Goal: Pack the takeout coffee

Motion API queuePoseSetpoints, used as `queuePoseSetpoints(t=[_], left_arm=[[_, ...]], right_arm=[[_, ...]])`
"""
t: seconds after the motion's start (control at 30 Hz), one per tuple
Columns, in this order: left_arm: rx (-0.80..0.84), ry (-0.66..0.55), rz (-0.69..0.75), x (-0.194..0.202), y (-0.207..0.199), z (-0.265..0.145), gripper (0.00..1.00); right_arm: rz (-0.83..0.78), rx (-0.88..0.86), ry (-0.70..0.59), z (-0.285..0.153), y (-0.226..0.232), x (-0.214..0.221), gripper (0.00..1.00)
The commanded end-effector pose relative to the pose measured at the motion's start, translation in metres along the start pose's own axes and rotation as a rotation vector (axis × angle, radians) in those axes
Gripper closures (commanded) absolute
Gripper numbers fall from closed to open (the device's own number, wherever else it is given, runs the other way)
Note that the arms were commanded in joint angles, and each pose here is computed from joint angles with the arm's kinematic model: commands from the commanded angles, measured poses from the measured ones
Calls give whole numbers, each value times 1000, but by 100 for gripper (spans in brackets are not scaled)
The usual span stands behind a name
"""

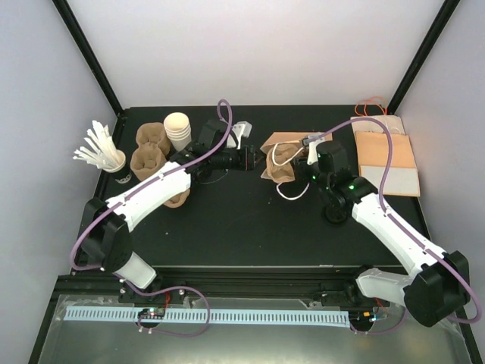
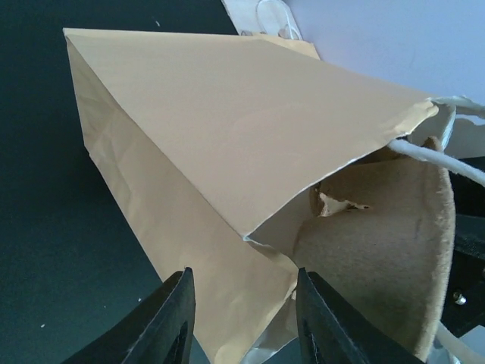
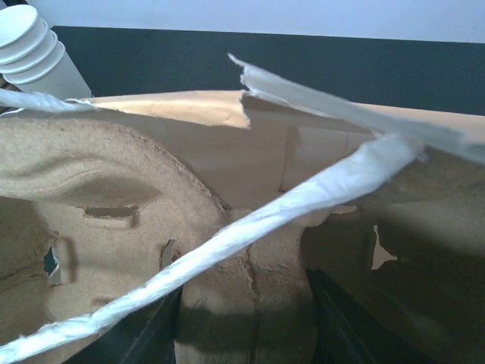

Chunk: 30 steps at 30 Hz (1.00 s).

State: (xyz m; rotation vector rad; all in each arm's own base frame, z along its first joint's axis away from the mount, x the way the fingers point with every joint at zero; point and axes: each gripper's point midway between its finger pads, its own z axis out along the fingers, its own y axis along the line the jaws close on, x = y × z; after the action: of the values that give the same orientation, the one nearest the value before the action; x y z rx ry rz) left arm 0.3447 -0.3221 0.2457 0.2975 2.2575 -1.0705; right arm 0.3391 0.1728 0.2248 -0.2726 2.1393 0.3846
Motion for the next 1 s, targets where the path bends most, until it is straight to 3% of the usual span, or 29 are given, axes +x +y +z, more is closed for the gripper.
queuePoseSetpoints(t=[0.0,0.47,0.97], left_arm=[[37,-11,19,4,-7,-7,60],[86,-22,273,25,-11,-22,49],[143,6,407,10,-23,14,54]], right_arm=[[-4,-36,-48,-7,7,-16,60],[49,-79,-12,-7,10,-20,60],[56,-69,-9,-7,8,-21,60]])
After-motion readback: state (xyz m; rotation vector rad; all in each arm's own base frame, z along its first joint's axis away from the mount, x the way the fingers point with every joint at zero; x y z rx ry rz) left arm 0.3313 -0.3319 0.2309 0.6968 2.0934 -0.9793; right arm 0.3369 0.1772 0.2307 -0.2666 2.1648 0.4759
